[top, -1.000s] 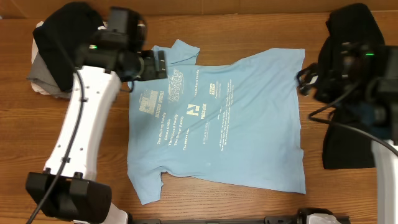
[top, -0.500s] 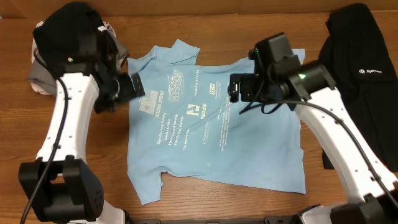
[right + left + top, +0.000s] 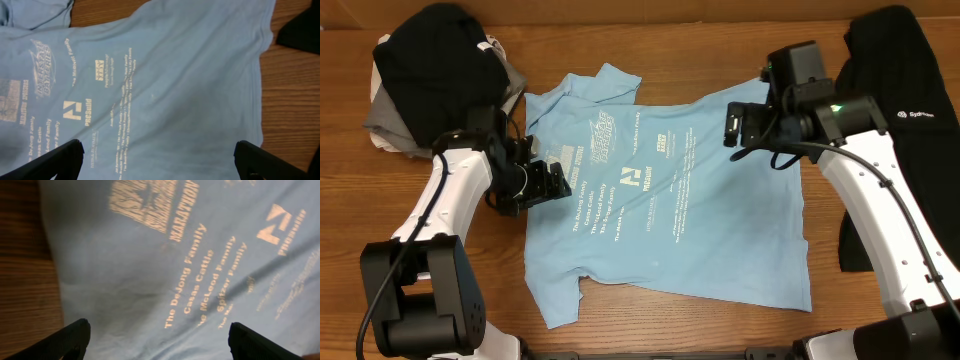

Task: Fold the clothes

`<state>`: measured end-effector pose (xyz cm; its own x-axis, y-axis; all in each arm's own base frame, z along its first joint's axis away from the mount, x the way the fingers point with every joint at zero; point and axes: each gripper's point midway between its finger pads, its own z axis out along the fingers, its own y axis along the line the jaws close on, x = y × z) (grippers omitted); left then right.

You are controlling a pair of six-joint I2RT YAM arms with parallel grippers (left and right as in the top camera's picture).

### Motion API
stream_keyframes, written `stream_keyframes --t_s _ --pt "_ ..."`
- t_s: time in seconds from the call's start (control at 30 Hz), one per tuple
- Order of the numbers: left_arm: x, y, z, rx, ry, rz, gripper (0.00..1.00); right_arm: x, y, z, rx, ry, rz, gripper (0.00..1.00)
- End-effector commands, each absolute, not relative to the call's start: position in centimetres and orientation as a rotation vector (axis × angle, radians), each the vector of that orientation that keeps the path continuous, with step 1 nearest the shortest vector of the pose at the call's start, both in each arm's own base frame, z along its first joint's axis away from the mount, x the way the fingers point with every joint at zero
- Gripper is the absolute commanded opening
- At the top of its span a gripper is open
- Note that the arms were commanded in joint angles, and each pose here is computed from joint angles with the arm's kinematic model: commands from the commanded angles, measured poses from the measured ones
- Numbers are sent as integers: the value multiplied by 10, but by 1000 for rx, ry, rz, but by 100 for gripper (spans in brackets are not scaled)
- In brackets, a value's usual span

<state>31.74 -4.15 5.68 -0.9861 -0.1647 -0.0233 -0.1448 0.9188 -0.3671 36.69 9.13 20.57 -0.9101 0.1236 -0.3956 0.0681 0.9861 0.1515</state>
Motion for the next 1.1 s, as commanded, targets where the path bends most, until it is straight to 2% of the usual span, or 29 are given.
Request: stream_keyframes --t_s 0.0,0.27,0.47,0.57,0.77,0.9,1.07 --pt "308 -51 58 -152 3038 -682 89 370 78 212 154 2691 158 100" --pt "264 -43 56 -374 3239 -595 86 372 73 212 114 2688 145 100" --pt "229 -21 63 -551 3357 -284 87 372 73 212 113 2688 144 100" --pt "217 -22 66 -609 3350 -241 86 372 73 212 99 2688 140 100" --pt "191 -27 42 -724 3306 -224 86 372 73 212 78 2689 137 100" --pt "197 -27 20 -711 3246 -238 85 372 73 211 78 2691 136 100" --pt "244 -30 12 -646 3050 -328 87 371 73 208 79 2697 135 100"
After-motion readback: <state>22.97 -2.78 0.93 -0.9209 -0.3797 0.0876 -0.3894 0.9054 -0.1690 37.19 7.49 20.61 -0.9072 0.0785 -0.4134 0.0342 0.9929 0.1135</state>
